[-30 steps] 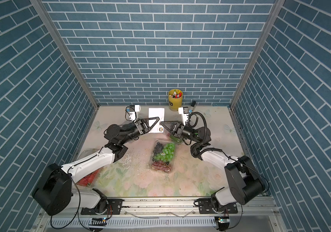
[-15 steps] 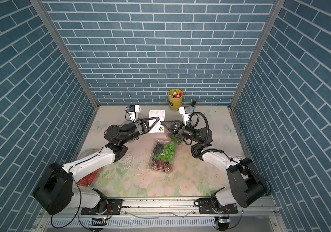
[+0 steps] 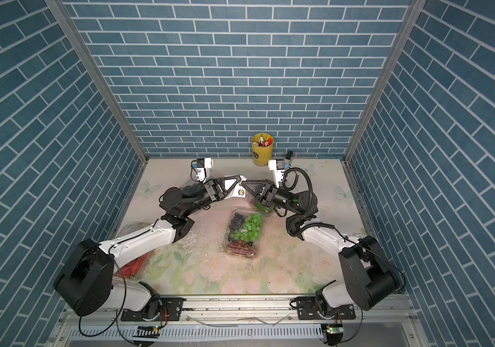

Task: Label fruit boxes
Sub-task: Adjust the label sticker.

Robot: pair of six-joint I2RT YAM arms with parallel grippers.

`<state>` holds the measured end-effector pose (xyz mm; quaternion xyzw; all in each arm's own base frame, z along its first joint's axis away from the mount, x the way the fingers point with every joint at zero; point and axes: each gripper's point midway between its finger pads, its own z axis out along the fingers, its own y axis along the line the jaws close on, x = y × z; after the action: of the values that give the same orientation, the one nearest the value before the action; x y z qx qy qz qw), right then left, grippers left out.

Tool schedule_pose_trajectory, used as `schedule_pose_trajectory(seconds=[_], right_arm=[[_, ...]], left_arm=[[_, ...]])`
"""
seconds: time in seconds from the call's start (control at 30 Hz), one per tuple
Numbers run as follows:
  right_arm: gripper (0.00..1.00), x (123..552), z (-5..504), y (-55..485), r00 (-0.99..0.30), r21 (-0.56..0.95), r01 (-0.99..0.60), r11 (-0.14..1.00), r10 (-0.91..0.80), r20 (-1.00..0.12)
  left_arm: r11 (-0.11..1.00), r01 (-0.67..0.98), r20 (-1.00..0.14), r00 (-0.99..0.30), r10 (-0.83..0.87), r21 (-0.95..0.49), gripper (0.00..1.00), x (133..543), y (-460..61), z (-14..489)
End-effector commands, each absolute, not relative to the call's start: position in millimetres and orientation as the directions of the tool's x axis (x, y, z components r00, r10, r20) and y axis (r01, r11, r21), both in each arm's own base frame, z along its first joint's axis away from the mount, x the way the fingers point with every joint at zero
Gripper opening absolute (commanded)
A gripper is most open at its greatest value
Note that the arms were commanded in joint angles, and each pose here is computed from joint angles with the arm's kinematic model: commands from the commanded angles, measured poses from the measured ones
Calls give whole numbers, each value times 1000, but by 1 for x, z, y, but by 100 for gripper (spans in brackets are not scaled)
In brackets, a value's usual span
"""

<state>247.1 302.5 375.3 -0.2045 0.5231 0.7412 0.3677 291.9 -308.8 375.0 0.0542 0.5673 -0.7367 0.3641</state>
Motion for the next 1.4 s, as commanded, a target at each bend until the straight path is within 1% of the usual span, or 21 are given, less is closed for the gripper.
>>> schedule_pose_trajectory(seconds=[0.0,0.17,0.4,0.6,0.93,1.37], right_arm=[[0,241,387,304,-597,564,-801,-202,348,-723],[0,241,388,302,-588,556,-807,-197,353,-728],[0,248,376,304,-607,585,-791,-178,352,-713],[0,254,374,303,-607,593,-789,-163,364,-707],[0,246,387,299,-583,560,-809,-180,372,-722],[0,240,395,296,-570,541,-819,-190,373,-732]], left_arm=[[-114,615,-507,-729,-460,-780,0,283,-312,376],[-119,613,-504,-731,-461,-781,0,283,-312,375],[-130,647,-528,-707,-470,-752,0,274,-306,394],[-124,654,-537,-701,-470,-746,0,269,-303,396],[-113,622,-515,-725,-458,-775,0,278,-309,378],[-130,609,-498,-737,-458,-782,0,283,-312,374]])
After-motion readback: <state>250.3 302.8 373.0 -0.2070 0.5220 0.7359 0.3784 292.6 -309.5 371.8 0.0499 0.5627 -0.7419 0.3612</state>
